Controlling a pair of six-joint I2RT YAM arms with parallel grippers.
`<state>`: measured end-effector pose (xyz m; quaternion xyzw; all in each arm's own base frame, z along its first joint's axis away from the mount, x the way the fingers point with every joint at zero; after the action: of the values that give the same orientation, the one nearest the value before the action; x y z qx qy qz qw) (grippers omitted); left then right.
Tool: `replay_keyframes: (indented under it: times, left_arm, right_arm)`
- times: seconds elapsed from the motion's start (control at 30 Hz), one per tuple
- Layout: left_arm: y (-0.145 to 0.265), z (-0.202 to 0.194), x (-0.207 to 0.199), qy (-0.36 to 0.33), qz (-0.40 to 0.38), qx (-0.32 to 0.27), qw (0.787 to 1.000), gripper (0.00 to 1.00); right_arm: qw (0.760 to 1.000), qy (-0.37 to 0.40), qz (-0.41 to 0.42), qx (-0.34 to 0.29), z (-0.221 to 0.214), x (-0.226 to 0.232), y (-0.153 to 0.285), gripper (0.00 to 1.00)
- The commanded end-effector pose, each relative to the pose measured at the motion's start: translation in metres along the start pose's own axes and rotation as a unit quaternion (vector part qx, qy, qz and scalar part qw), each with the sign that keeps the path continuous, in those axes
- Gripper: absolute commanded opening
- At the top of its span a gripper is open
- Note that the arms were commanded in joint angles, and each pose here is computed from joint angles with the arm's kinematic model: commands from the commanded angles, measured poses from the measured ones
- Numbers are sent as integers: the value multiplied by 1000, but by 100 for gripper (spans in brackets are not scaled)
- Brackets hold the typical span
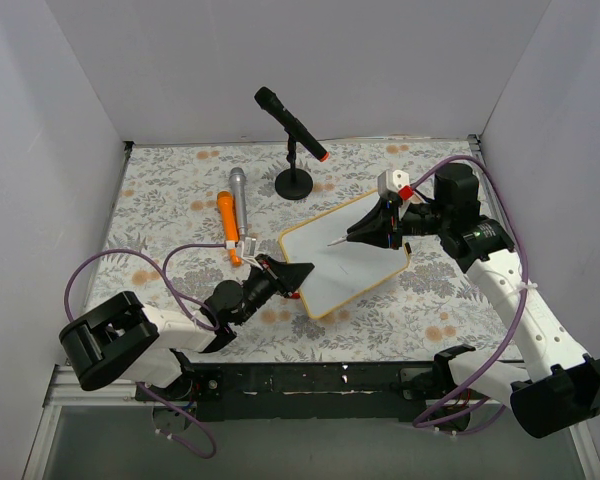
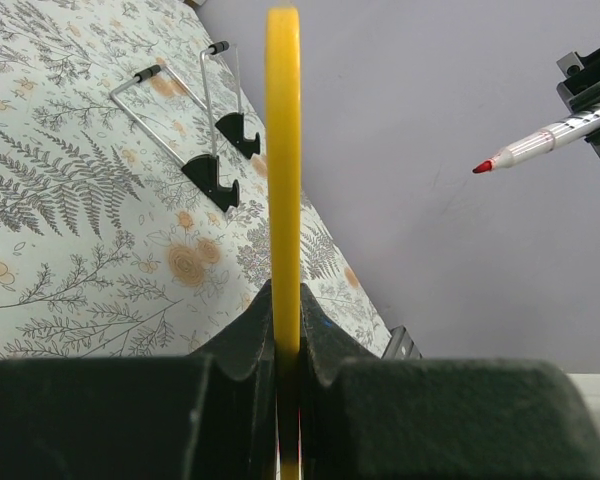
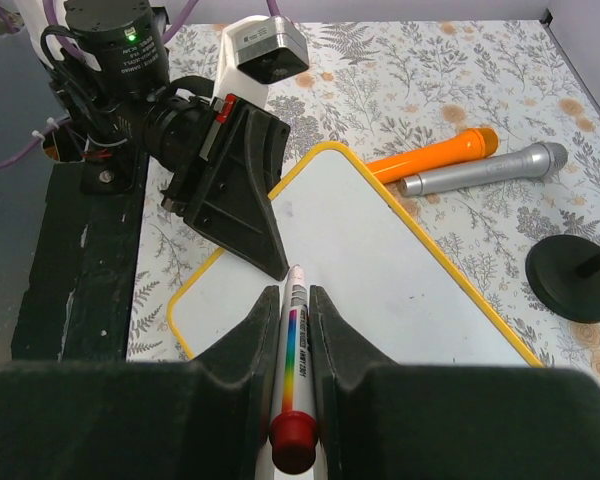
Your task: Write a sentence on the whiteboard
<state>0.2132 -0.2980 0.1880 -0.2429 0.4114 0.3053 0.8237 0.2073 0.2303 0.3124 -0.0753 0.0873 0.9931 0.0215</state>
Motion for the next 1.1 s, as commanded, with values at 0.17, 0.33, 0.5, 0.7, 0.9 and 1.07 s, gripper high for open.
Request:
replay_keyframes:
  times: [0.17, 0.33, 0.5, 0.7, 0.9, 1.07]
  left_arm:
    - [4, 41, -61, 29, -115, -78, 990, 0]
    - [3, 41, -60, 28, -113, -78, 990, 0]
    - [4, 41, -60, 27, -112, -78, 990, 0]
    - [3, 41, -59, 26, -111, -77, 991, 0]
    - [2, 41, -58, 27, -108, -78, 991, 0]
    - [2, 42, -59, 28, -110, -78, 990, 0]
  right_arm:
    - [1000, 10, 3, -8, 5, 3, 3, 1]
    - [1000, 8, 3, -7, 4, 2, 3, 1]
    - [1000, 6, 6, -8, 2, 3, 2, 1]
    - [1000, 4, 8, -8, 1, 3, 2, 1]
    - [1000, 3, 8, -7, 1, 2, 2, 1]
    - [1000, 2, 7, -7, 1, 1, 2, 1]
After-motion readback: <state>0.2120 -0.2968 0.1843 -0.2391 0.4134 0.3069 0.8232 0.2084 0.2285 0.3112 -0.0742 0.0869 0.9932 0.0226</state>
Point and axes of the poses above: each gripper's point midway between its finger pads, its own y axis back along the fingers, its own x axis along the line the jaws close on, z = x × y, the point moved 1 cm from there along y, back along the fingers, and after that the axes turned 6 degrees about y, right-handed, at the moved point
